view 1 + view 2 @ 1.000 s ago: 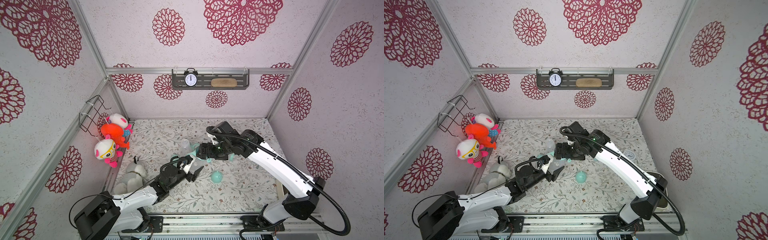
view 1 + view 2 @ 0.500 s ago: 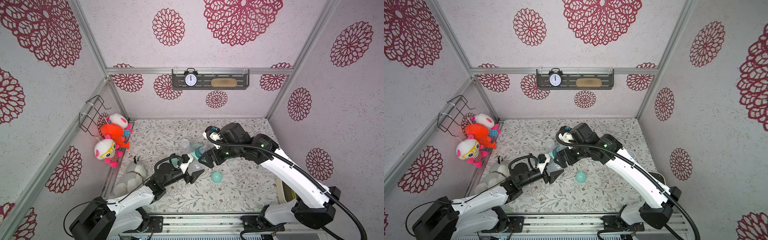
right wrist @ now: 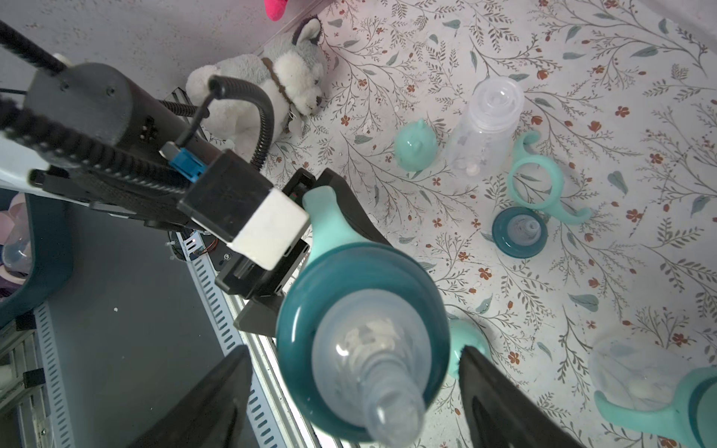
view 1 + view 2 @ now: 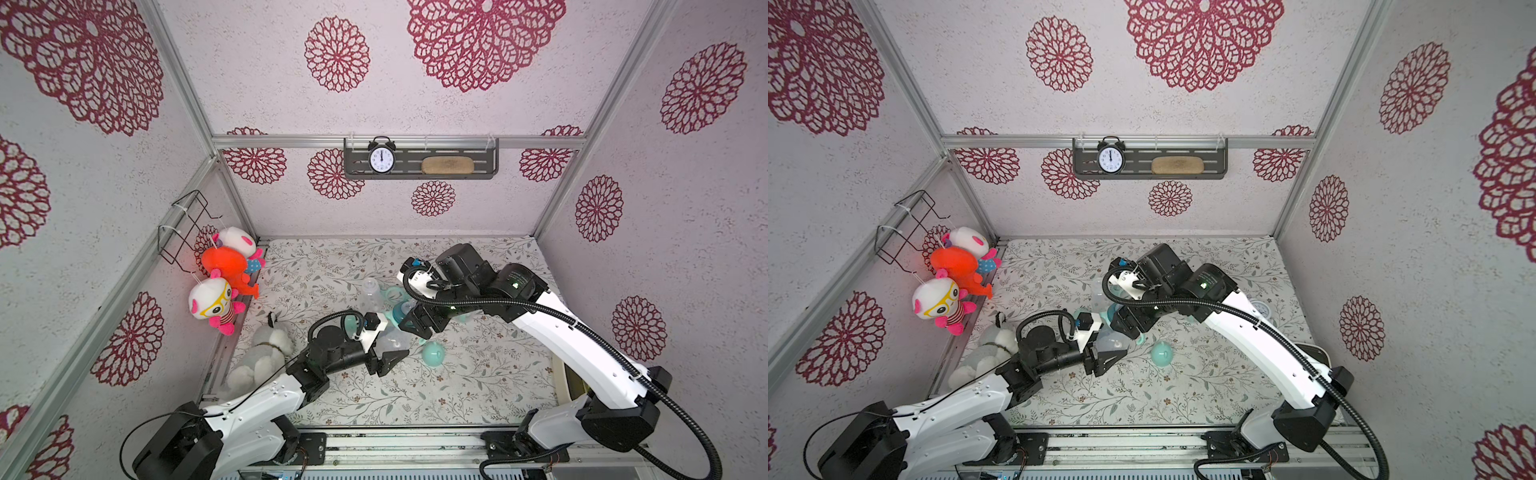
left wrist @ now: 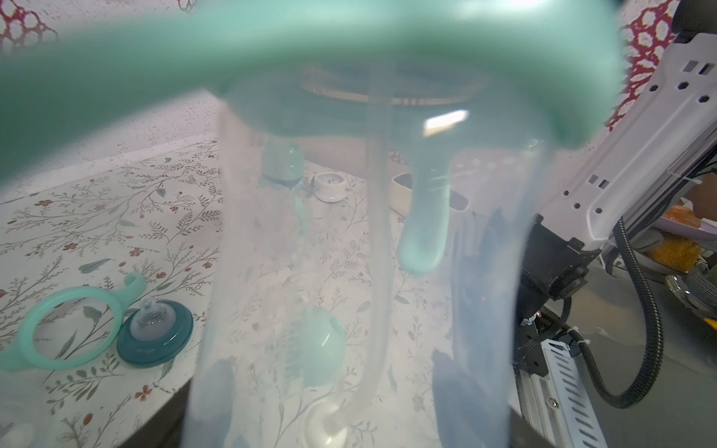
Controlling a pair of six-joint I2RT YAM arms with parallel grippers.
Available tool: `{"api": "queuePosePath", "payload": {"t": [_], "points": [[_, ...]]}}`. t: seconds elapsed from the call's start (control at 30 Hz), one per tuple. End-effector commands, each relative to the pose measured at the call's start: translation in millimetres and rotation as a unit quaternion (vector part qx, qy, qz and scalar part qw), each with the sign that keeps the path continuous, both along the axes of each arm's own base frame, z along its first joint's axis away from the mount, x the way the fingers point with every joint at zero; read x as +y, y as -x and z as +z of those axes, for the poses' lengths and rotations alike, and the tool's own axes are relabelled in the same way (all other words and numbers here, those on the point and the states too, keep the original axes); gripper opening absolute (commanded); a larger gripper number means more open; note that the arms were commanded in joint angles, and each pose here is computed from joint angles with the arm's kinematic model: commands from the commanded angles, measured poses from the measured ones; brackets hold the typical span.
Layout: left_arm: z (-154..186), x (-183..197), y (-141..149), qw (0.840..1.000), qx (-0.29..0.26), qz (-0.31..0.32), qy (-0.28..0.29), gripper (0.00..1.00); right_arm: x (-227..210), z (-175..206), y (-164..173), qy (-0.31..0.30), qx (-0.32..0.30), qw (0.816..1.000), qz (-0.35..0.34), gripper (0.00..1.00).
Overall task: Assemble the baby bottles
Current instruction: Screw the nipple onto the baby bottle.
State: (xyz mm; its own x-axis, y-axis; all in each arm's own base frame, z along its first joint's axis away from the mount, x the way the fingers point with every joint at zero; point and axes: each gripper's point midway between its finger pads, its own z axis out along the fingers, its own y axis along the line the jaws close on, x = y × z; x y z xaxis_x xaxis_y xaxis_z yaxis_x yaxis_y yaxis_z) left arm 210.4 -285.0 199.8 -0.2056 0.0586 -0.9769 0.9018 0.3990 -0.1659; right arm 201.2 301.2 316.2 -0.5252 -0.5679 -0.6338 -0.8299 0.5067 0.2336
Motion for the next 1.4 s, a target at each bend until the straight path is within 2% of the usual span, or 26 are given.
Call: {"api": "queuePosePath", "payload": {"t": [0.0,0.2,0.97,1.13,1.23,1.37], "points": [[16.3,1.2,-0.8,1.000,-0.017,-0.001,0.014,0.00,3.1,4.1,2.9,-0.019,0.002,1.000,0.022,0.83],[14.9,0.4,-2.1,1.000,-0.012,0.000,0.011,0.00,8.8,1.9,3.3,-0.035,0.018,0.999,0.031,0.80],[19.8,2.5,-2.2,1.000,-0.017,0.005,0.007,0.00,16.9,-9.4,-0.3,-0.036,0.043,0.998,0.037,0.75],[19.1,2.4,-3.2,1.000,-0.017,0.007,0.004,0.00,17.0,-9.9,0.0,-0.037,0.045,0.998,0.038,0.67],[17.7,2.8,-6.3,1.000,-0.013,0.014,0.001,0.00,18.0,-9.4,0.5,-0.040,0.052,0.997,0.036,0.58],[21.0,7.2,-18.0,0.999,-0.016,0.050,0.001,0.00,18.5,-16.1,2.2,-0.035,0.074,0.996,0.022,0.54]]}}
